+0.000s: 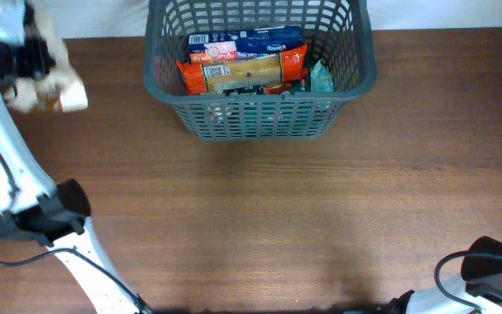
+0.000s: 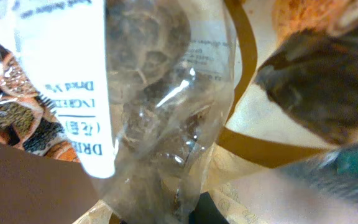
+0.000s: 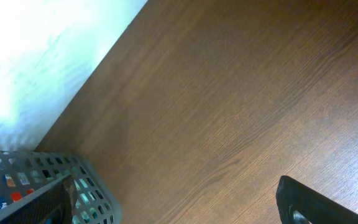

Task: Pack container
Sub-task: 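Lift the clear snack bag and carry it into the basket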

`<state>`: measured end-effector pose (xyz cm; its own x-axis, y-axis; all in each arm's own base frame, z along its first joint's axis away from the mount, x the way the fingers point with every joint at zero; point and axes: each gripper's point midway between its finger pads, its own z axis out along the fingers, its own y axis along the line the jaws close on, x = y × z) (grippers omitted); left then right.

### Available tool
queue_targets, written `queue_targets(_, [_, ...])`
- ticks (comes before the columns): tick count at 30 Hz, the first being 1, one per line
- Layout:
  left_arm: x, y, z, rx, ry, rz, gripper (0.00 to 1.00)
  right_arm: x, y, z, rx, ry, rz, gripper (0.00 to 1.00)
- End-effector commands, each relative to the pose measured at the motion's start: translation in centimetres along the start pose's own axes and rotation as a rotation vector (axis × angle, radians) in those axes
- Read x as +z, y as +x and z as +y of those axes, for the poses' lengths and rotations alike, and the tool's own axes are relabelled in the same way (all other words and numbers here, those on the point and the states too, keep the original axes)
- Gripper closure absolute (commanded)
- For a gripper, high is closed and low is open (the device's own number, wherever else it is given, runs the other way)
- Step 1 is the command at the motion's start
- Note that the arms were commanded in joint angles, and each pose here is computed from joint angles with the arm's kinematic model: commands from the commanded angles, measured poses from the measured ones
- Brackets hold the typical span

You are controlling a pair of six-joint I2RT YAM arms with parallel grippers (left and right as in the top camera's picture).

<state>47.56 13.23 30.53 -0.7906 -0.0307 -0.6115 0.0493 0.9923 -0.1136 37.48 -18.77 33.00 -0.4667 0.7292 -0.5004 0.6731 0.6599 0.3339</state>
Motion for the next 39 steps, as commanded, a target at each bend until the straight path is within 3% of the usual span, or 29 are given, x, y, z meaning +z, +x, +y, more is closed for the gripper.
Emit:
queue_targets(1, [-9.6,-6.4,-8.4,0.232,0.023,-0.351,0.98,-0.8,-0.1,0.1,0.007,-0.009,-0.018,0.01])
queue_targets(4, [-13.0,-8.3,-13.7,0.413,0.046,-0.486,0.98,-0.8,-0.1,0.1,0.007,-0.009,-0.018,0.01])
queue_targets(9, [-14.6,-8.3,-23.4,0.912,0.069,-0.591,0.99,-0.8,-0.1,0.1,0.007,-0.009,-0.018,0.01])
queue_targets(14, [-11.4,-5.6,-29.5,1.245,0.036,-0.49,0.98,-0.8,-0.1,0.1,0.007,-0.009,-0.018,0.01])
queue_targets(19, [-5.0,-2.3,-33.0,1.496,0.063,-0.304,0.98,-0.8,-0.1,0.1,0.007,-0.009,-0.018,0.01])
queue_targets(26, [5.4,1.6,-34.5,1.612,0.07,-0.047,0.98,-0.8,-0.1,0.1,0.007,-0.009,-0.018,0.01])
queue_targets(37, [11.5,5.3,-34.6,1.546,0.139,0.107,0.98,-0.8,-0.1,0.1,0.007,-0.009,-0.018,0.01])
queue_targets(39, [11.8,5.6,-34.5,1.546,0.143,0.116,0.89,-0.8,-0.1,0.1,0.007,-0.009,-0.018,0.01])
